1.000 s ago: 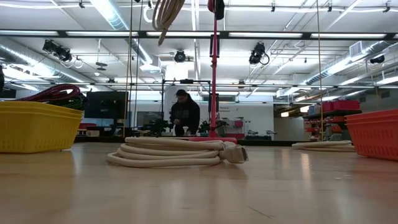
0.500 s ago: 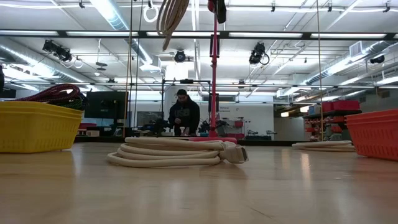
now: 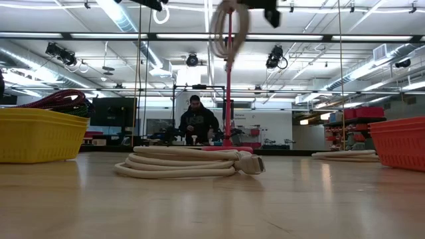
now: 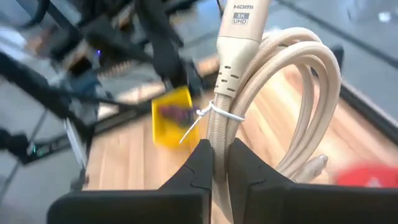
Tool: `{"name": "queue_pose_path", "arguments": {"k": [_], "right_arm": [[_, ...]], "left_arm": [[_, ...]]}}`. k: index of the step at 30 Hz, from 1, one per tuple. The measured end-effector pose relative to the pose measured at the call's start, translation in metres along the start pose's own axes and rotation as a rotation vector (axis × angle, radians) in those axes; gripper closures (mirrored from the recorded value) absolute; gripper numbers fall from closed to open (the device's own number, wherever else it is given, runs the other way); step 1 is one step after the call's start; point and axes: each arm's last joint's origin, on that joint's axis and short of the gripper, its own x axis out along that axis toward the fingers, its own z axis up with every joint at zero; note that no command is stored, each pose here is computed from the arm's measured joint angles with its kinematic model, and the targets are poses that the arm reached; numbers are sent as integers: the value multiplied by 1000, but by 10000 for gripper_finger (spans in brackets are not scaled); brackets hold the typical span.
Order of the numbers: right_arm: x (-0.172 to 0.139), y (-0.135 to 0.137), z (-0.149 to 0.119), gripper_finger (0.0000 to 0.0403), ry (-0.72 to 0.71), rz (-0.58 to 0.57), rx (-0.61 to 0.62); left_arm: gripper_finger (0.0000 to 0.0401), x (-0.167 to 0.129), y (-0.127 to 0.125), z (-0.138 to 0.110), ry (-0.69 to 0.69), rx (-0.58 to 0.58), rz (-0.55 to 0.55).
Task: Pick & Place USB Port
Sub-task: Put the brown HDMI cable into the orange bin
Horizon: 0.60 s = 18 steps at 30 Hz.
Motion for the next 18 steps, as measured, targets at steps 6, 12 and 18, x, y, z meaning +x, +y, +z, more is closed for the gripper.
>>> {"name": "queue_pose_path", "arguments": {"k": [6,12,18], "right_arm": [[-64,17,-27,388,220,-40,66],[-114,34,-56,388,400,-59,168],[-128,42,-76,388,603,-69,232]], "left_arm": [[230,0,2,-4,36,3,10],[229,-1,2,-4,38,6,10],[229,0,2,-4,38,7,10]]}}
